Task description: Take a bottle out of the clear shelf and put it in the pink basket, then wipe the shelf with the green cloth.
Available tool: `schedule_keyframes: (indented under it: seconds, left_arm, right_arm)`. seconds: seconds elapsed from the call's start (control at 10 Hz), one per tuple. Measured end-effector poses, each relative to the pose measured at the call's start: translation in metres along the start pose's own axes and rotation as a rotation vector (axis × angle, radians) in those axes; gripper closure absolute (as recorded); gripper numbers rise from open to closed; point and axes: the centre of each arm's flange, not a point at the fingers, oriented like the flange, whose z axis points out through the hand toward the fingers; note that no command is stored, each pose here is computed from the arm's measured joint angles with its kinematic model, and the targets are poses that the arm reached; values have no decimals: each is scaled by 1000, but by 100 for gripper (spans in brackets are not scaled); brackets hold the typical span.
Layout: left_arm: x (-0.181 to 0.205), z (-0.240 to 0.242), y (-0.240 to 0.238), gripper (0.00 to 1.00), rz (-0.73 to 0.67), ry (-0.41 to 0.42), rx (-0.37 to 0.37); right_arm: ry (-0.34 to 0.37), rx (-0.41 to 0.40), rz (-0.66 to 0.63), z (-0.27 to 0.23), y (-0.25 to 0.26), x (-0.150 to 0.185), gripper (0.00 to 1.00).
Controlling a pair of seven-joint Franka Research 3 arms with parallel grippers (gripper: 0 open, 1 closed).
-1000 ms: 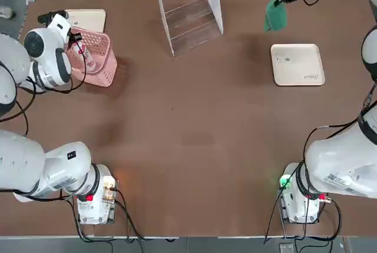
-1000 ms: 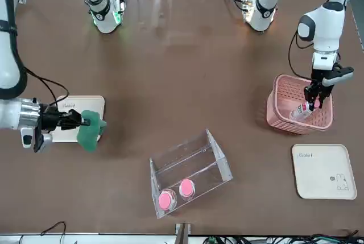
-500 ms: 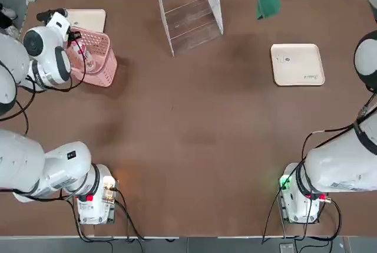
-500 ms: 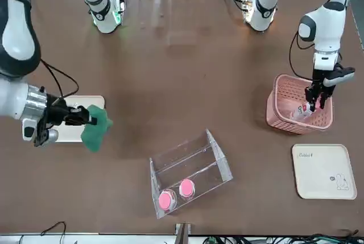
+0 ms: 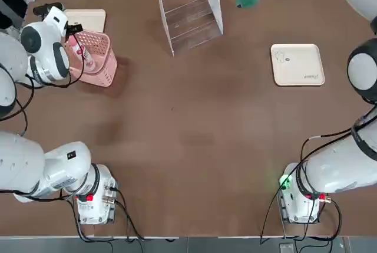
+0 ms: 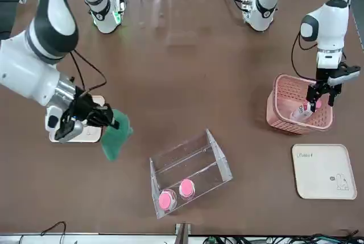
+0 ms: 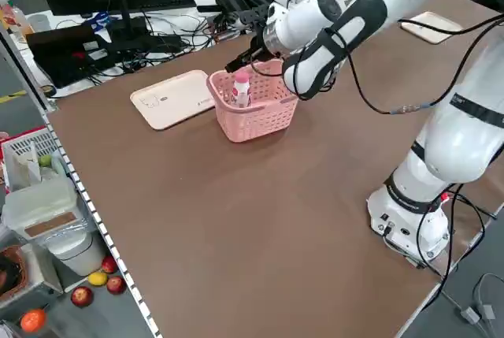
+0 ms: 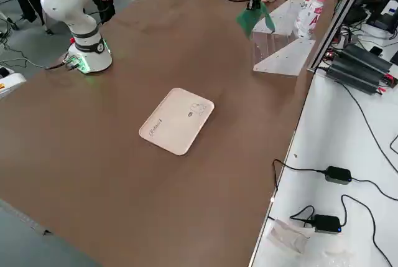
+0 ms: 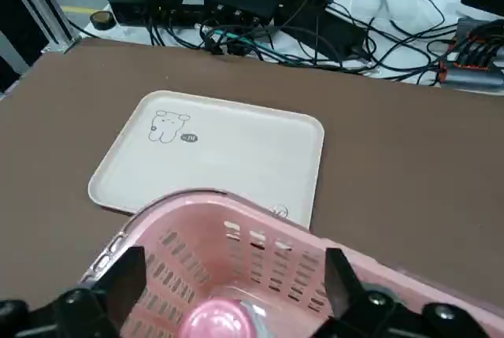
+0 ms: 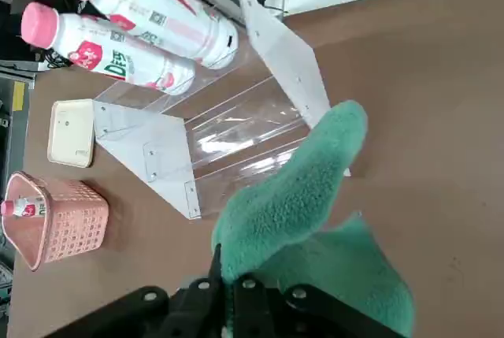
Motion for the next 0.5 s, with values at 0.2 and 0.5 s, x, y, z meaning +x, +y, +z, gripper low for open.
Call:
schedule_keyframes:
  seconds: [0.2,0.5]
  left_arm:
    - [33,-2,12,0,18,-36,-18]
    - [102,-9,19,0,26,-155,-32]
  right_arm:
    - [39,-4,-46,23,-30,-14,96]
    - [73,-81,-171,47,-64,-34,96]
